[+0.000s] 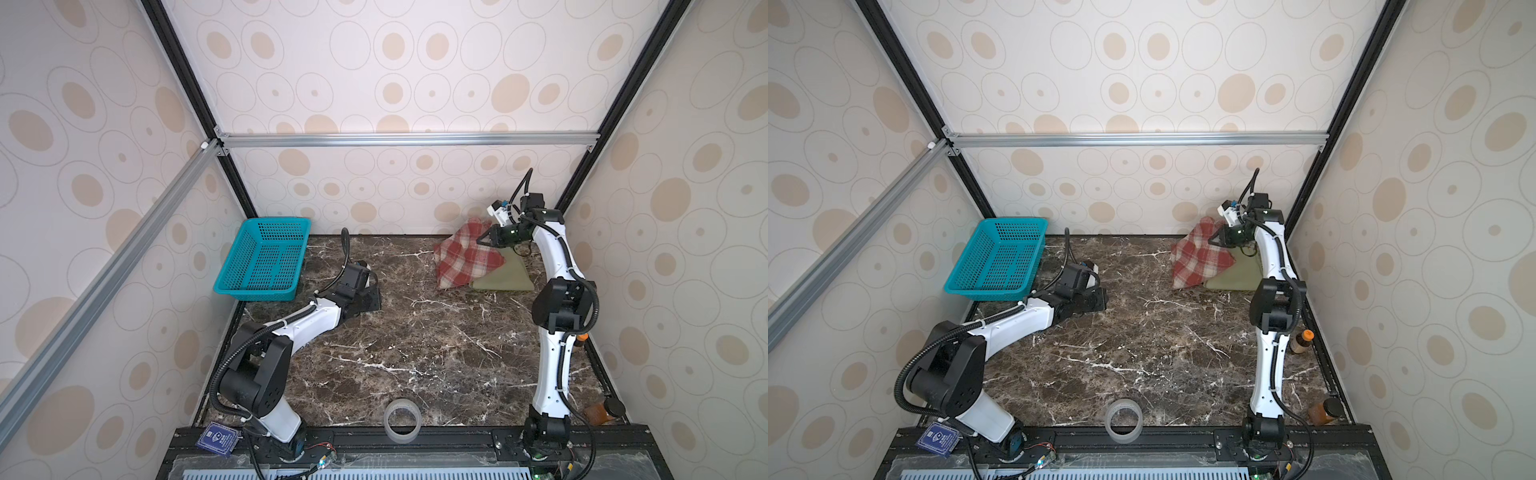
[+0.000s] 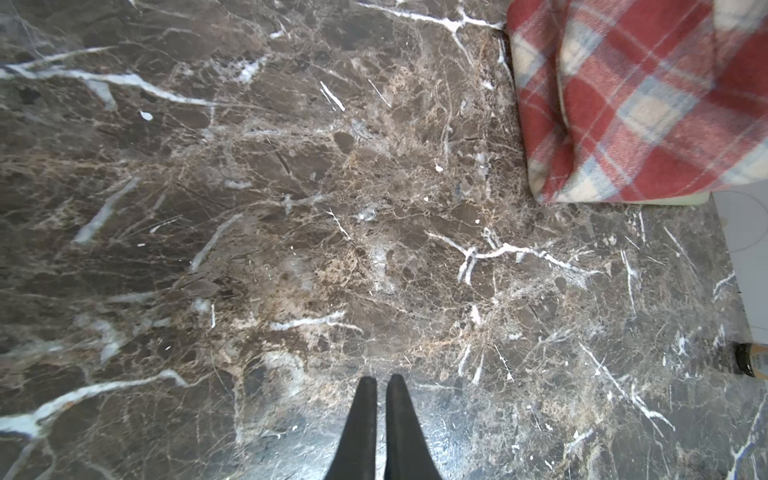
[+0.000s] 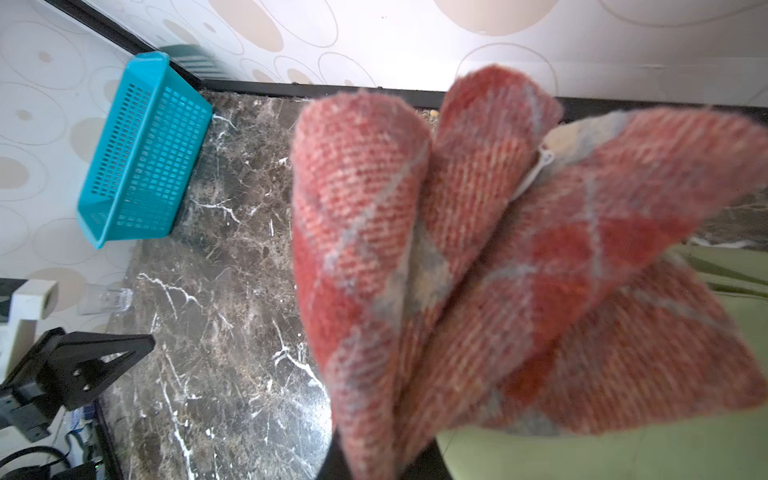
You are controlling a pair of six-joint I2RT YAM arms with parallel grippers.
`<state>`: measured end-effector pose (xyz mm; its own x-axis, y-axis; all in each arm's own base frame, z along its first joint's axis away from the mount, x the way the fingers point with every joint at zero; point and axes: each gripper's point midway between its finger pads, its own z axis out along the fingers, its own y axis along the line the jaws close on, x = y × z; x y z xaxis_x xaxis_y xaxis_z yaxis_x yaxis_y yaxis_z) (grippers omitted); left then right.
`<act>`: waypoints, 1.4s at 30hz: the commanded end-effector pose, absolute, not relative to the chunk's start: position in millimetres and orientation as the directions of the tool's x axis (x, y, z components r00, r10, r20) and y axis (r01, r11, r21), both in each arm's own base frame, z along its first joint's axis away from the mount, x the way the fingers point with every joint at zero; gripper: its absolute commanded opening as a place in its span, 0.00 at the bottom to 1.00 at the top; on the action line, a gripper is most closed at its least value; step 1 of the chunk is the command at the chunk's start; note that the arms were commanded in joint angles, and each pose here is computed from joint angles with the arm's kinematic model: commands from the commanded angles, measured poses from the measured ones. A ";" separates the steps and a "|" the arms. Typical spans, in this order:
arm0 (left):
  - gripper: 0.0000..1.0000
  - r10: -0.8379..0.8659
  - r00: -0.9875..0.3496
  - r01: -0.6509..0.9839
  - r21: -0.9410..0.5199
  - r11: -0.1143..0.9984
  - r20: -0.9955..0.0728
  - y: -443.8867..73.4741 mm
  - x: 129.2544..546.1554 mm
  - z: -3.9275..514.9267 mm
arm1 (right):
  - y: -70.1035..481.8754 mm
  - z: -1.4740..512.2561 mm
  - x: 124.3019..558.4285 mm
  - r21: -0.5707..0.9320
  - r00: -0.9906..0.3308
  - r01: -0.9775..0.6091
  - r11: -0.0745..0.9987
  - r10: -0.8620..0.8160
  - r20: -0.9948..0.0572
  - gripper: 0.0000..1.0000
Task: Fold and stack the skirts
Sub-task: 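Carry the folded plaid skirt with the right gripper onto the green skirt, then lower the plaid skirt onto the green skirt and open the right gripper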
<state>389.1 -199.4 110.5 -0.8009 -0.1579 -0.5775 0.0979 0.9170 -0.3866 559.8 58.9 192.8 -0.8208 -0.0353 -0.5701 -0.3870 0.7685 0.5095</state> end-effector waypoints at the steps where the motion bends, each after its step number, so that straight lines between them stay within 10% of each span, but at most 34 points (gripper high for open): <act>1: 0.09 -0.175 -0.792 0.073 -0.375 0.924 -0.585 -194.8 398.1 119.5 | 50.1 221.9 552.2 0.555 -0.790 -0.443 0.704 -0.014 -0.613 0.00; 42: 0.08 -0.162 -0.821 0.033 -0.330 0.944 -0.547 -200.3 407.8 112.1 | -66.0 164.0 567.7 0.746 -0.825 -0.260 0.614 0.259 -0.501 0.00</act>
<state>402.3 -198.8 106.5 -0.8240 -0.1608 -0.5434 0.0432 0.9382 -0.3433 566.3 -61.2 168.4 -0.8312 0.2422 -0.5005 -0.2469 0.6457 0.7225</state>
